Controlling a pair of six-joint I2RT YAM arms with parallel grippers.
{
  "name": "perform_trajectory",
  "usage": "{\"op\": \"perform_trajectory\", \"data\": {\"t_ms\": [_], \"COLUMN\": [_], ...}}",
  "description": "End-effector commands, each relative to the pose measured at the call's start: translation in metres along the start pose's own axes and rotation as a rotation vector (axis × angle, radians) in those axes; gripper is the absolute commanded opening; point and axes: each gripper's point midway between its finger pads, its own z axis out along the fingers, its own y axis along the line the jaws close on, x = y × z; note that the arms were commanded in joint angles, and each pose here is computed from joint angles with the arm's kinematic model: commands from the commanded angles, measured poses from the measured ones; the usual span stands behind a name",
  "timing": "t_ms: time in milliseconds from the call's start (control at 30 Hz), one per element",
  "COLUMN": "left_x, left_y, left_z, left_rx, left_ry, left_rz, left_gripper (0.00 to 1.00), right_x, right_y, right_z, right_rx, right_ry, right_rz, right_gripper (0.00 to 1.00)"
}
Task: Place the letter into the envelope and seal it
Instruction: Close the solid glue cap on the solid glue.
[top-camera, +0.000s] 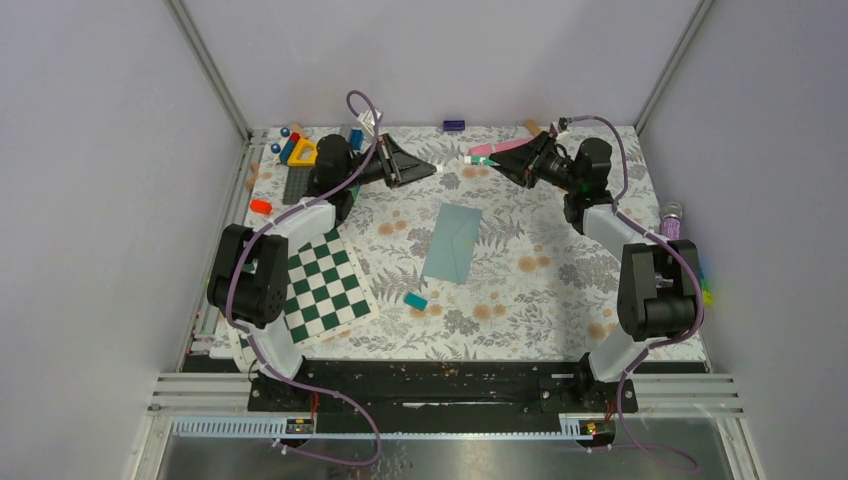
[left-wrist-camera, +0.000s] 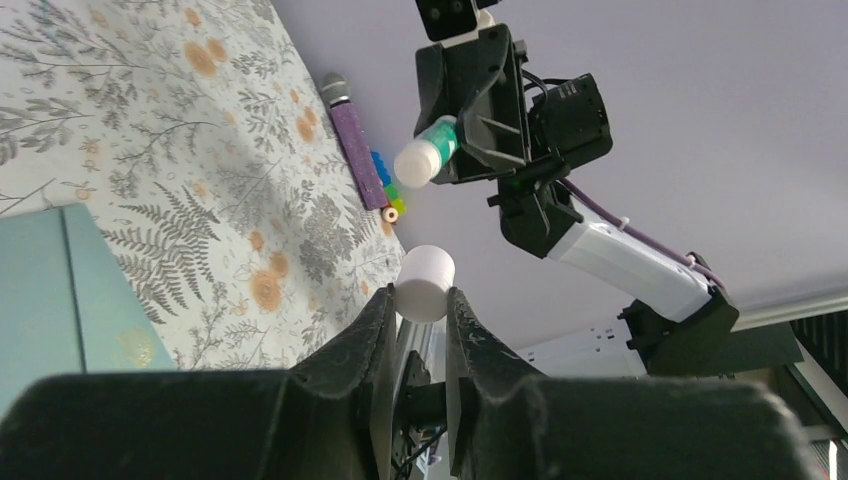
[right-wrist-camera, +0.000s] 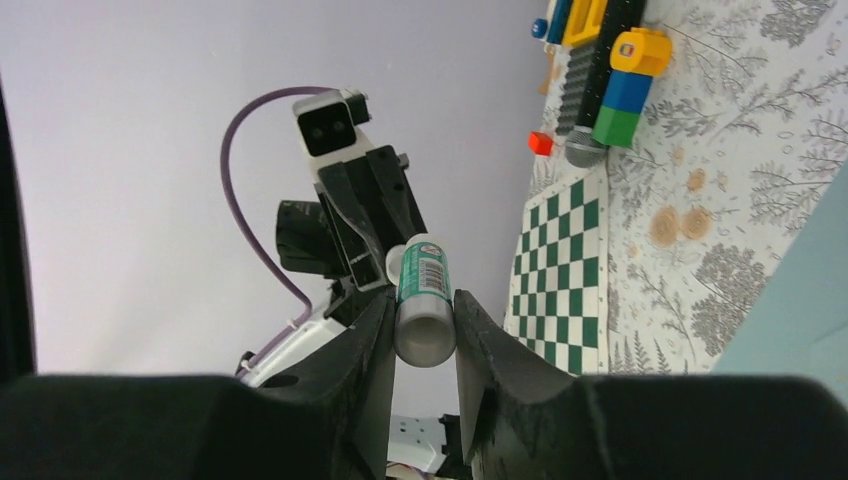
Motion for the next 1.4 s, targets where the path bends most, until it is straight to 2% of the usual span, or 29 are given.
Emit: {"op": "perform_trajectory", "data": {"t_ms": [0,467,1367], "left_x": [0.0,0.007,-0.003], "left_y": [-0.05,-0.054,-0.05], "left_z": [-0.001,0.008,0.0], "left_rx": [0.119,0.128,0.105], "left_ry": [-0.019,0.016,-0.009], "left_rz": [0.106,0.122,0.136], "left_gripper": [0.0,0.0,0.0], "right_x": [-0.012,0.021,0.046], "right_y": [0.042,0.045,0.046], "right_z": [-0.003,0.003,-0.003], "right_rx": [-0.144,-0.155,-0.112], "right_ry": [-0.073,0.027,0.076], "right_rz": [-0.043,-0.065,-0.126], "right_gripper": [0.17,0.16,0.13]}}
